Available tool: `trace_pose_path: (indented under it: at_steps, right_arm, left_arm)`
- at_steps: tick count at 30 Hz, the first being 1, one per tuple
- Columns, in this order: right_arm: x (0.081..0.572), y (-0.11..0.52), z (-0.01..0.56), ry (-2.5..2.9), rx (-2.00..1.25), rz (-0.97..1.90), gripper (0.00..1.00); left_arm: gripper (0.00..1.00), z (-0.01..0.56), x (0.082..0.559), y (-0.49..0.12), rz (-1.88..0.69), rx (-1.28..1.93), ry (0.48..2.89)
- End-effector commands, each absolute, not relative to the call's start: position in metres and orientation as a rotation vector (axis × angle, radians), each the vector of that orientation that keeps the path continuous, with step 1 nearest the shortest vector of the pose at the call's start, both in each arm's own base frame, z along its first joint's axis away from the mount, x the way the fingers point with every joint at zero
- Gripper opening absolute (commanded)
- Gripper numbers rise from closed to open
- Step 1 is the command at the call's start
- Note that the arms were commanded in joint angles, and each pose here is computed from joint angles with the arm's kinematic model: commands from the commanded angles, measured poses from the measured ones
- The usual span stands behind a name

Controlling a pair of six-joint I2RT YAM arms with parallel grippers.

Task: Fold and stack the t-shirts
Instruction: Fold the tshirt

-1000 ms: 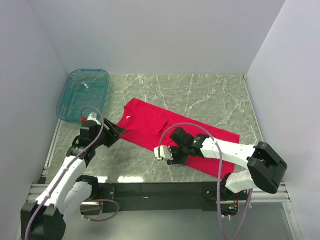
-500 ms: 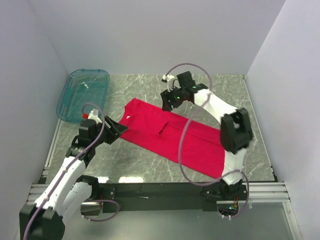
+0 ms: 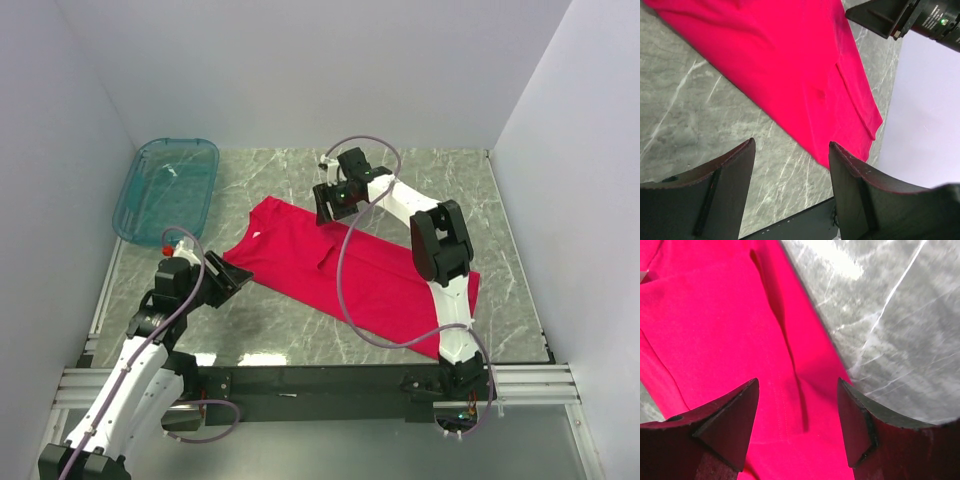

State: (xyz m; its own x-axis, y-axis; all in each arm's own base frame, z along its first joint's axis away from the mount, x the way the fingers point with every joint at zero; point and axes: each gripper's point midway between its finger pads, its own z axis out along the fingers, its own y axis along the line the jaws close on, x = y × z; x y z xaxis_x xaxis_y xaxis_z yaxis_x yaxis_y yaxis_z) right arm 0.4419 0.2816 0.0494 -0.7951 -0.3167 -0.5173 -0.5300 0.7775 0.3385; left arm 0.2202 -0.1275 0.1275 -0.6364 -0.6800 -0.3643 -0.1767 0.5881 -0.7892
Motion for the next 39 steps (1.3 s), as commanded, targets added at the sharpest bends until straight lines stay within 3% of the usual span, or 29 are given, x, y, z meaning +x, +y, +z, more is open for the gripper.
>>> trace_pose_path:
  at_steps: [1, 9, 15, 18, 20, 21, 22, 23, 26, 30, 34, 35, 36, 38, 39]
  right_arm:
    - [0.452, 0.28, 0.053, 2.501, -0.694, 0.626, 0.7]
    - [0.447, 0.283, 0.026, 2.573, -0.8, 0.651, 0.67]
    - [0.438, 0.286, 0.017, 2.617, -0.817, 0.702, 0.56]
    - [0.44, 0.286, 0.019, 2.614, -0.806, 0.709, 0.28]
    - [0.442, 0.285, 0.021, 2.612, -0.787, 0.724, 0.17]
    - [0.445, 0.285, 0.026, 2.603, -0.776, 0.748, 0.07]
    - [0.448, 0.283, 0.029, 2.598, -0.762, 0.75, 0.0]
    - [0.455, 0.276, 0.032, 2.597, -0.72, 0.742, 0.0]
    - [0.485, 0.253, 0.045, 2.563, -0.581, 0.645, 0.0]
    - [0.543, 0.174, 0.062, 2.522, -0.235, 0.471, 0.0]
    - [0.569, 0.101, 0.067, 2.503, -0.009, 0.357, 0.0]
    - [0.57, 0.09, 0.067, 2.506, 0.021, 0.357, 0.08]
    - [0.57, 0.082, 0.068, 2.509, 0.043, 0.363, 0.33]
    - [0.569, 0.054, 0.071, 2.506, 0.097, 0.366, 0.5]
    - [0.563, 0.051, 0.077, 2.502, 0.092, 0.371, 0.67]
  left_arm:
    - [0.66, 0.128, 0.218, -0.13, -0.992, -0.67, 2.143]
    - [0.65, 0.125, 0.217, -0.131, -1.0, -0.673, 2.15]
    - [0.66, 0.126, 0.217, -0.131, -1.008, -0.679, 2.142]
    - [0.65, 0.124, 0.216, -0.132, -1.006, -0.682, 2.15]
    - [0.65, 0.125, 0.216, -0.131, -1.005, -0.683, 2.148]
    - [0.65, 0.126, 0.217, -0.131, -1.003, -0.683, 2.145]
    - [0.65, 0.126, 0.216, -0.131, -1.004, -0.682, 2.146]
    - [0.65, 0.126, 0.217, -0.131, -1.003, -0.683, 2.145]
    - [0.65, 0.124, 0.217, -0.131, -1.006, -0.685, 2.147]
    - [0.65, 0.123, 0.218, -0.133, -1.021, -0.687, 2.147]
    - [0.65, 0.12, 0.222, -0.135, -1.032, -0.691, 2.145]
    - [0.65, 0.119, 0.223, -0.136, -1.038, -0.691, 2.143]
    - [0.65, 0.12, 0.224, -0.138, -1.054, -0.684, 2.142]
    - [0.66, 0.117, 0.228, -0.141, -1.068, -0.687, 2.153]
    - [0.65, 0.122, 0.232, -0.144, -1.091, -0.664, 2.135]
